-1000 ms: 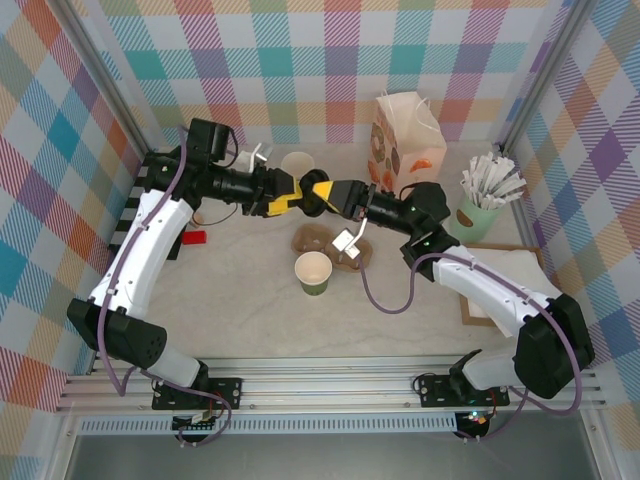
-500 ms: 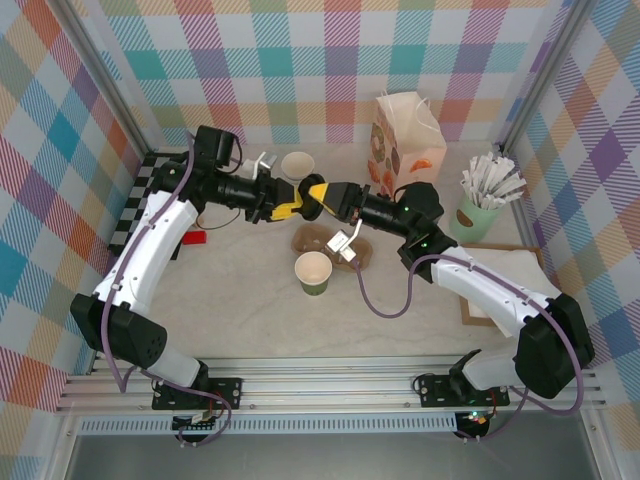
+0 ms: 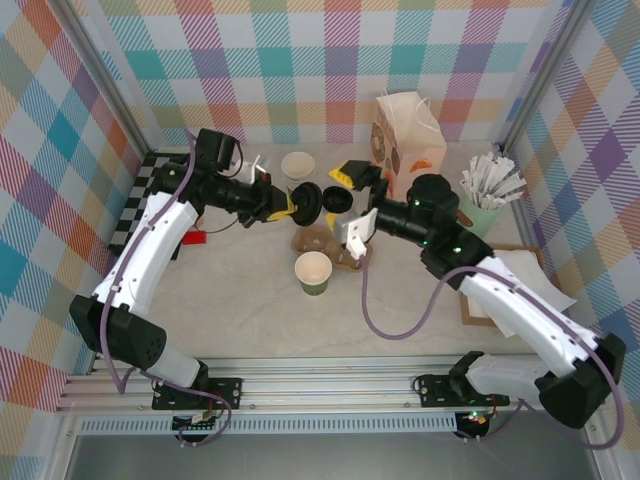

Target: Pack the takeout coffee

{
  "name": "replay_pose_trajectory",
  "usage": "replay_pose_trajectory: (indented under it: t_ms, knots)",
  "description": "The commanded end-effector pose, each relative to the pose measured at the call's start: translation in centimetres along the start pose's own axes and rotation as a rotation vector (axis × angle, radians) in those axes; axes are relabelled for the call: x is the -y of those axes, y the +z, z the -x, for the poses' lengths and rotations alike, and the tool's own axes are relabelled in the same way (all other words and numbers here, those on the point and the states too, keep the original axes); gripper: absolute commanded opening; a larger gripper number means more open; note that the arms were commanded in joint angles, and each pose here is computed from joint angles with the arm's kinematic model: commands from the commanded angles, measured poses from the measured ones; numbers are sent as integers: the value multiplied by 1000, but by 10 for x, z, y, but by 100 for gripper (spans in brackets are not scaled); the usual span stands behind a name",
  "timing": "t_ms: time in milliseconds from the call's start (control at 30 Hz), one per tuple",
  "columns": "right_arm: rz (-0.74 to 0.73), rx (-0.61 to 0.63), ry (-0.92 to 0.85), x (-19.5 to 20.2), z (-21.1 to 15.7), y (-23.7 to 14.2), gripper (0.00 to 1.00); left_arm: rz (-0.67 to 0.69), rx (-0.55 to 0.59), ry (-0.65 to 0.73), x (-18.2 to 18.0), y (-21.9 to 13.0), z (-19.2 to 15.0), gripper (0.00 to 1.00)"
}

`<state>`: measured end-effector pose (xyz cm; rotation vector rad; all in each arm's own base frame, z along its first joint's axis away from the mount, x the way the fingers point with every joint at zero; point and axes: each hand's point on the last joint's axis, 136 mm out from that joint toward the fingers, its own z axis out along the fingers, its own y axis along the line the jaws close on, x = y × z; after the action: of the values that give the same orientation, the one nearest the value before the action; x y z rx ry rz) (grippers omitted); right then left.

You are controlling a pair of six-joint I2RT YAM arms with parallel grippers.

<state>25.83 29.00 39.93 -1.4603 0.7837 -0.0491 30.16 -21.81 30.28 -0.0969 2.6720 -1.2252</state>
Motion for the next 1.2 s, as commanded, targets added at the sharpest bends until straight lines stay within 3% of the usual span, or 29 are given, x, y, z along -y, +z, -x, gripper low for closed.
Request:
replay_pose_trajectory:
  t_ms: [0,67,133,233,433,600,767,933,1167]
  knots:
    - [45,-319,897,-44,-42,-30,100,314,35,65,-45,-13,-14,0]
    - [-82,-509,1278,-65,-80,-44,100,443,-8,74,-64,-10,-27,0]
    - [-153,-668,1552,-97,-108,-57,100,566,-66,98,-78,-3,-41,0]
    - [-26,-646,1855,-139,-100,-48,100,608,-120,122,-80,17,-56,0]
    - [123,-702,2243,-192,-98,-37,98,636,-61,132,-75,42,-54,0]
    - [311,-656,2332,-211,-93,-21,93,684,-88,140,-81,58,-55,0]
    - [328,-610,2328,-210,-98,-9,92,674,-121,140,-82,75,-54,0]
    - [314,-641,2335,-219,-109,-1,82,657,-146,139,-82,89,-52,0]
    - [359,-646,2356,-227,-113,9,75,682,-183,143,-89,96,-53,0]
